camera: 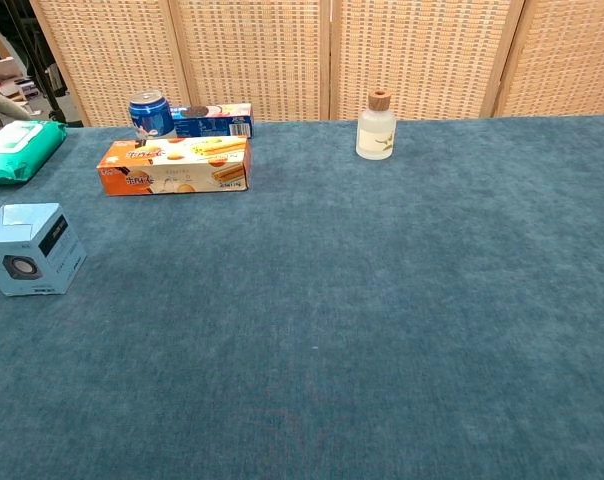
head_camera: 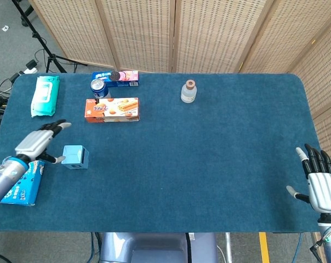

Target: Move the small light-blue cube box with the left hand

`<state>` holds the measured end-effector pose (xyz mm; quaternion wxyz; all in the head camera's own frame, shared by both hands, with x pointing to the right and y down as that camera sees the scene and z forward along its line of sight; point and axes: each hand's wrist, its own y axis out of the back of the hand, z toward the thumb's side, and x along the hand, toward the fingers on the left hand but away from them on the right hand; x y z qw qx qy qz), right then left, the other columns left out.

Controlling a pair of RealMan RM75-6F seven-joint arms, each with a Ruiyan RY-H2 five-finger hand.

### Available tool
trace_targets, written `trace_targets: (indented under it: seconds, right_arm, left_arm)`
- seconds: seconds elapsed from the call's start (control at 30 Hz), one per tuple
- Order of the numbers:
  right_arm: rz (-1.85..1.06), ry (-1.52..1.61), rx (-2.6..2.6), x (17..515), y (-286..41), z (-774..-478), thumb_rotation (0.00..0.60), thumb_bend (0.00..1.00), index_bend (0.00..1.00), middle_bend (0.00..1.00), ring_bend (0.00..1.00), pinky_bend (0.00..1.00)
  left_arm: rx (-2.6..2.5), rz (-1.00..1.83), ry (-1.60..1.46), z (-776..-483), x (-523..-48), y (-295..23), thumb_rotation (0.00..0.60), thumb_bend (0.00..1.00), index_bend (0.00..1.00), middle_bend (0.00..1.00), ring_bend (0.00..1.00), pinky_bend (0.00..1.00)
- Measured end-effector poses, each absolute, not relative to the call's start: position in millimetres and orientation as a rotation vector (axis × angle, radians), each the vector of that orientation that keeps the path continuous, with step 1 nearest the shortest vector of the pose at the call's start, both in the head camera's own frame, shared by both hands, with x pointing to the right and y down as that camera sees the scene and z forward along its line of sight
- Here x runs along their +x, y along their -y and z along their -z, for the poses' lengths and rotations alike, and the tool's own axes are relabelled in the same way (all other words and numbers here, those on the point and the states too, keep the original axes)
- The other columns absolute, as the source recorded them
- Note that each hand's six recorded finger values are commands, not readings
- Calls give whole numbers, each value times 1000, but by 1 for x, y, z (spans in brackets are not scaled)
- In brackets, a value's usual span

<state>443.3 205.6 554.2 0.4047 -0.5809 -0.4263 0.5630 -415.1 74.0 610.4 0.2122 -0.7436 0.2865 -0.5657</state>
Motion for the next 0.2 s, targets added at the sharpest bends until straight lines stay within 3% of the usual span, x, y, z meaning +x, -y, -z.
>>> trace_targets:
  seconds: [0.2]
  right_arm:
    - [-1404, 1080, -1464, 442, -206, -551, 600, 0, 0, 0, 0, 0]
  left_arm:
    - [-1912, 1469, -1001, -584, -453, -91, 600, 101, 0, 0, 0, 0]
